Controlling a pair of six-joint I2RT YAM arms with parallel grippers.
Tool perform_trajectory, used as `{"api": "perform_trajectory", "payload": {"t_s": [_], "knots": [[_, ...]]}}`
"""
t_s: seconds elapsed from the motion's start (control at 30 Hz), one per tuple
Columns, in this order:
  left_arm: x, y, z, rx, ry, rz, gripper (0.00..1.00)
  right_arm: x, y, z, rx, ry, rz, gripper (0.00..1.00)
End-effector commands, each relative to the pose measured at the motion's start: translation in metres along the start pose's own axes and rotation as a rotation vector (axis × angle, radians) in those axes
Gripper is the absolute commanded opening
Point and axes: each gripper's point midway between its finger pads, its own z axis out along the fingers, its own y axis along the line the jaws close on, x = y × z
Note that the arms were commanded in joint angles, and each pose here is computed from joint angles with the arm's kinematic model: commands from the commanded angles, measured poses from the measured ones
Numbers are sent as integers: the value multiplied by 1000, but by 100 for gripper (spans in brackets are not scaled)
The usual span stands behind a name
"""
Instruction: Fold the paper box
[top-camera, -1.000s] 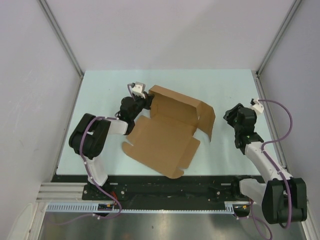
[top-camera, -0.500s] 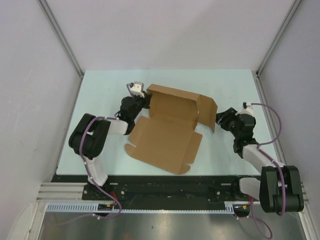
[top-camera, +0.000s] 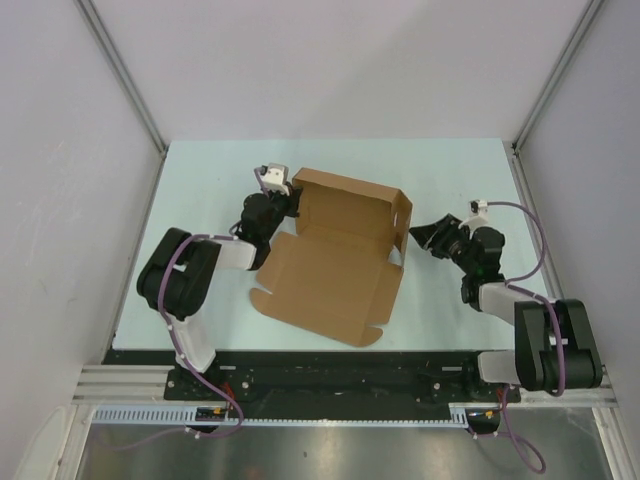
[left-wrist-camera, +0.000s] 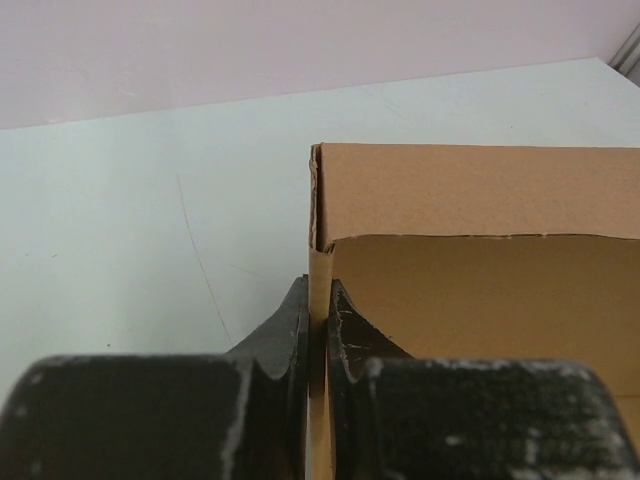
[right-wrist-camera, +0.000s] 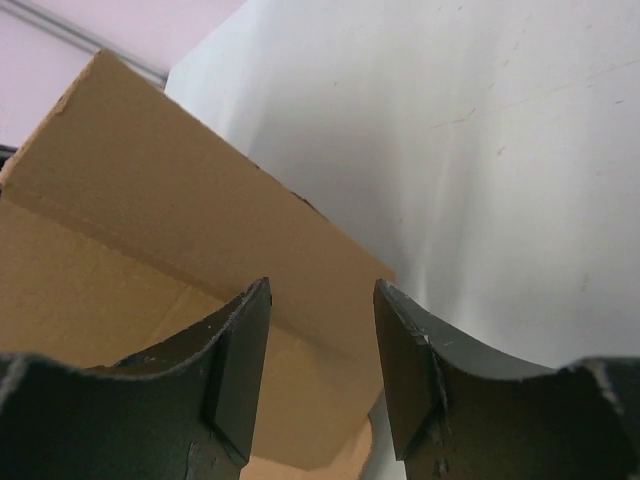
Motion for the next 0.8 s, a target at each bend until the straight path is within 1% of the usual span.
{"api": "perform_trajectory", "payload": {"t_s": [0.0,0.33,0.53,0.77], "knots": [[-25,-7,-3,6,-57,28,0,-6,30,13,-126,2,-47,51],[-23,-15,-4,31,-48,65,1,2,39,32,-154,43,-74,52],[-21,-17,-4,36,-41,73,0,9,43,40,-128,55,-155,54],[-21,-19,-4,38,-40,71,0,24,61,47,-123,63,-278,56]]}}
